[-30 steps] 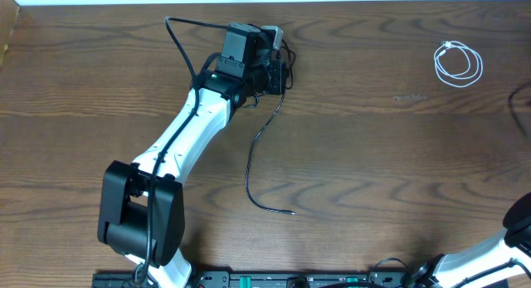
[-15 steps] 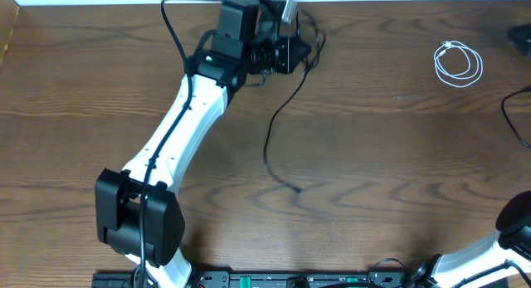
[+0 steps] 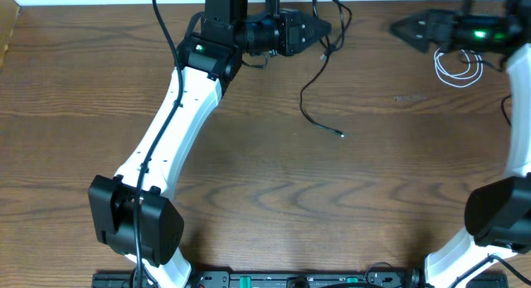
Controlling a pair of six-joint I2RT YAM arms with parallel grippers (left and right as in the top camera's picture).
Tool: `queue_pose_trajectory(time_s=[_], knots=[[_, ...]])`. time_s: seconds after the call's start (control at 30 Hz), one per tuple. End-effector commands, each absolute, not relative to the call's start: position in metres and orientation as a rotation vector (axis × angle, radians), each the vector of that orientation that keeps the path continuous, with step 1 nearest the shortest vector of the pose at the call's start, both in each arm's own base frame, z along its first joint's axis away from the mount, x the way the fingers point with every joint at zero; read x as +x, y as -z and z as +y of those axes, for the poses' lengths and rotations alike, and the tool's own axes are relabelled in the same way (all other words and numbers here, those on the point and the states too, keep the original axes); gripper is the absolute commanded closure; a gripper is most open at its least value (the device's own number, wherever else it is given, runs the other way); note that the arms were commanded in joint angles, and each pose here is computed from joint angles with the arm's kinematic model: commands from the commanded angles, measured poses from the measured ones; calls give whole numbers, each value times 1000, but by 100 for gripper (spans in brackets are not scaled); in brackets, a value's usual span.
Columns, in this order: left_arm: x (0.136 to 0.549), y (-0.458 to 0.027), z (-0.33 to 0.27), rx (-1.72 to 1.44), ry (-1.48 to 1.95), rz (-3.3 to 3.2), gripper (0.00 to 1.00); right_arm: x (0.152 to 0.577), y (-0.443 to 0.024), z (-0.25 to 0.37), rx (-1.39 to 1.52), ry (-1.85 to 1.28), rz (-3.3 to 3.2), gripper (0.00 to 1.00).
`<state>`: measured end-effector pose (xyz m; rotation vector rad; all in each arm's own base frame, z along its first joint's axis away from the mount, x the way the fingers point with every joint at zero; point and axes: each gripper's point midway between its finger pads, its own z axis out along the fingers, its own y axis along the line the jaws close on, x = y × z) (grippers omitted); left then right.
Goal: Untangle cables
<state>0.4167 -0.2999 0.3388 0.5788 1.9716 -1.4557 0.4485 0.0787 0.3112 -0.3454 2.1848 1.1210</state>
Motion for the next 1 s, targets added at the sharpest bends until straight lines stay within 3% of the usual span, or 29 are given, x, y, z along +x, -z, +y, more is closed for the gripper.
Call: queue_pose_trajectory(time_s=[0.0, 0.27, 0.37, 0.43, 0.5, 0.53, 0.73, 0.83, 0.97], knots=[[388, -357, -305, 790, 1580, 1857, 92, 447, -331, 105, -369, -1126, 2153, 9], [363, -364, -305, 905, 1718, 1802, 93, 447, -323, 145, -570, -989, 2134, 6], [361, -365, -305, 906, 1743, 1807, 93, 448, -315, 153, -595, -927, 2161, 15], [358, -366, -305, 912, 1769, 1809, 93, 452, -308, 153, -584, -848, 2194, 47], [357, -367, -305, 916, 1774, 1807, 92, 456, -302, 149, -565, -783, 2223, 87], [357, -367, -305, 916, 1774, 1807, 92, 458, -301, 146, -543, -766, 2235, 99], [370, -362, -305, 855, 1702, 1837, 83, 461, -318, 99, -299, -704, 2265, 99], [373, -361, -305, 839, 1682, 1844, 55, 445, -349, 56, -140, -667, 2227, 99], [376, -360, -305, 851, 1644, 1827, 46, 415, -380, 7, 56, -620, 2188, 99]])
